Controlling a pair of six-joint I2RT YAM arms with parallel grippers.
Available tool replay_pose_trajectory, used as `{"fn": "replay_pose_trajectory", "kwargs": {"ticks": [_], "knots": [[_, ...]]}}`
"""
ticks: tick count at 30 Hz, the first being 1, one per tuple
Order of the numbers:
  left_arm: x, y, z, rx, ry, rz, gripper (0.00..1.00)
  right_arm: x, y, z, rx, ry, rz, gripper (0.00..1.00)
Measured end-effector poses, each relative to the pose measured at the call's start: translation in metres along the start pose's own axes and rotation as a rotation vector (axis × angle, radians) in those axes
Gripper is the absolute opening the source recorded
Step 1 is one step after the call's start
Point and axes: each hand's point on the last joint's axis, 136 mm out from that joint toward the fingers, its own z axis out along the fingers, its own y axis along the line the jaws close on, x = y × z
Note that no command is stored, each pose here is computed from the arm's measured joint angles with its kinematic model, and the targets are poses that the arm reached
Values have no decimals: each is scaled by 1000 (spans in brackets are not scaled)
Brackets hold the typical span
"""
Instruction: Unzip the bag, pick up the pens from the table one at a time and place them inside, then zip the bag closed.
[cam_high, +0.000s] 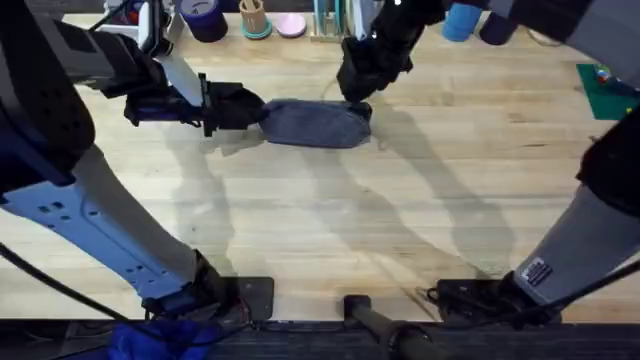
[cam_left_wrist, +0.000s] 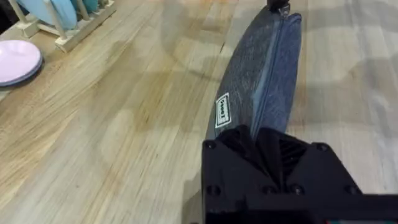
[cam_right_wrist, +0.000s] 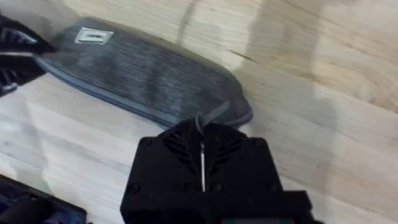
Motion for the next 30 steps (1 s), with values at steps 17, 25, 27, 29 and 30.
{"fn": "replay_pose_trajectory", "kwargs": {"ticks": [17, 25, 27, 29, 30], "knots": [[-1, -2, 4, 13, 1, -11, 43, 27, -45, -10, -52, -47, 106, 35], [-1, -2, 4, 14, 2, -14, 43, 38, -62, 7, -55, -22, 145, 35], [-1, -2, 4, 13, 1, -15, 42, 43, -72, 17, -74, -20, 175, 35], [-1, -2, 4, 13, 2, -18, 42, 45, -73, 20, -79, -16, 181, 35], [-1, -2, 4, 13, 2, -24, 43, 46, -74, 22, -81, -15, 182, 35]]}}
